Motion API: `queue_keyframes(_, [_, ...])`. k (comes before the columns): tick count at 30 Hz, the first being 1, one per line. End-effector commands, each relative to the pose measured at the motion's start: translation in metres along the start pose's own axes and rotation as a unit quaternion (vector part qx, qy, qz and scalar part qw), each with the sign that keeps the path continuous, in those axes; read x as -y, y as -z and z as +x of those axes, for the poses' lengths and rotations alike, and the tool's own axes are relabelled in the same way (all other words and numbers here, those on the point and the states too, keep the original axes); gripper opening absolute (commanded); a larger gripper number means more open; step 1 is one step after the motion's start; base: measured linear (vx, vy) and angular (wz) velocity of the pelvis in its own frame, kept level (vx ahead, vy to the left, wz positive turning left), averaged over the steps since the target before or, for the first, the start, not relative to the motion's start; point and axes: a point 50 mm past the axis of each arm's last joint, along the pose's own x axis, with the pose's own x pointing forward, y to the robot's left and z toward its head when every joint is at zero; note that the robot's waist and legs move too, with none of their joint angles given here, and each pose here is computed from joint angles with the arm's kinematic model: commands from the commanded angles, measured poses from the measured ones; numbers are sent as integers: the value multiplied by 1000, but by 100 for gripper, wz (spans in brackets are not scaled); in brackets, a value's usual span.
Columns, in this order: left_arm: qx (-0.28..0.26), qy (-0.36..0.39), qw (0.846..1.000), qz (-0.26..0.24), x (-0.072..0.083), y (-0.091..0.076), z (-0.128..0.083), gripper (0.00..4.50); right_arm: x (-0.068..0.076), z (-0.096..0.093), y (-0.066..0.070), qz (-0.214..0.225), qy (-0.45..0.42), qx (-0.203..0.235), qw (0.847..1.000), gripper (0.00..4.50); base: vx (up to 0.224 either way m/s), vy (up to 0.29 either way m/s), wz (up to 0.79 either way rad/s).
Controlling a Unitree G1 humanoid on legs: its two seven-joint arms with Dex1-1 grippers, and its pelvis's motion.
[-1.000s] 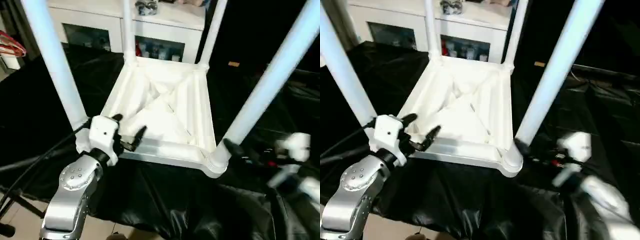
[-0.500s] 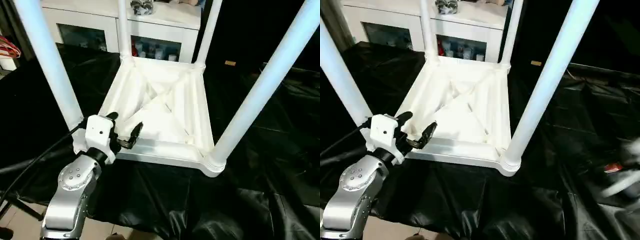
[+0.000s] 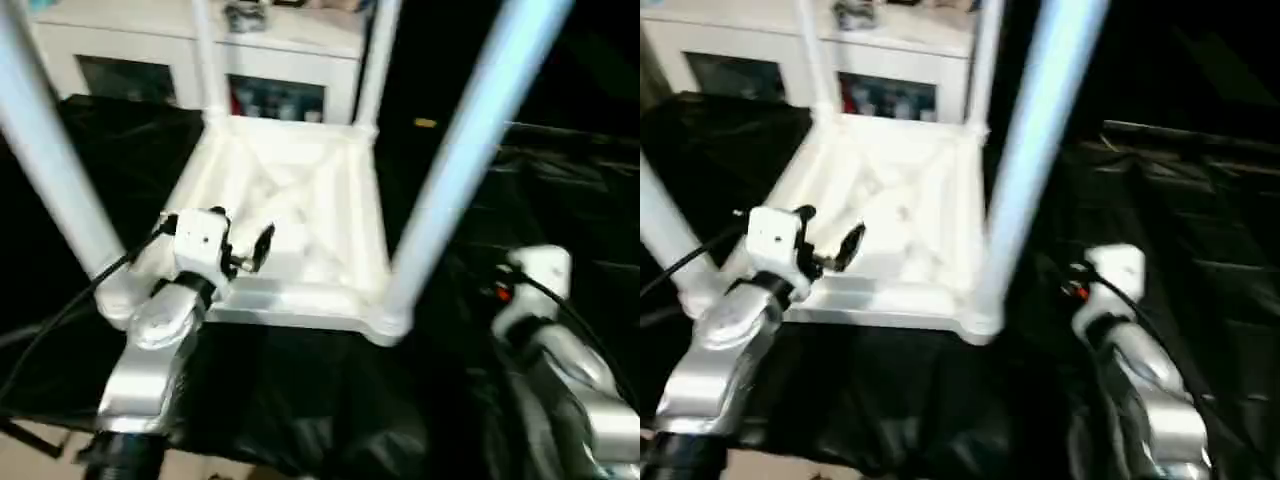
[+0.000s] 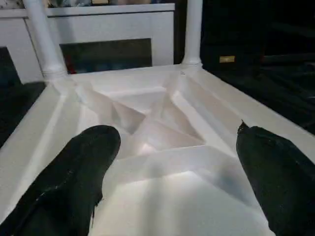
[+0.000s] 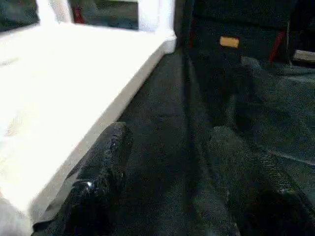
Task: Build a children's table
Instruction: Rotate leg to tighten
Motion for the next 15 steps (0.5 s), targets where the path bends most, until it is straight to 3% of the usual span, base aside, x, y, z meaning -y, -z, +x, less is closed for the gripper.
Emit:
queue_keyframes(1, [-7,-17,1000,16,-7,1,-2,450,-2,4,5,-4,16,-12,1000,286,-3,-44,-28])
queue_keyframes(5, [1,-12,998,65,-5,1,-4,450,-1,5,4,-7,30,-6,1000,286,-7,9,-52])
queue_keyframes(9, [2,3,998,59,2,4,-5,450,-3,5,1,-14,28,3,999,286,-33,80,28])
queue_keyframes(15, [5,16,999,49,4,4,-6,450,-4,5,2,-18,32,3,999,286,-38,-109,4])
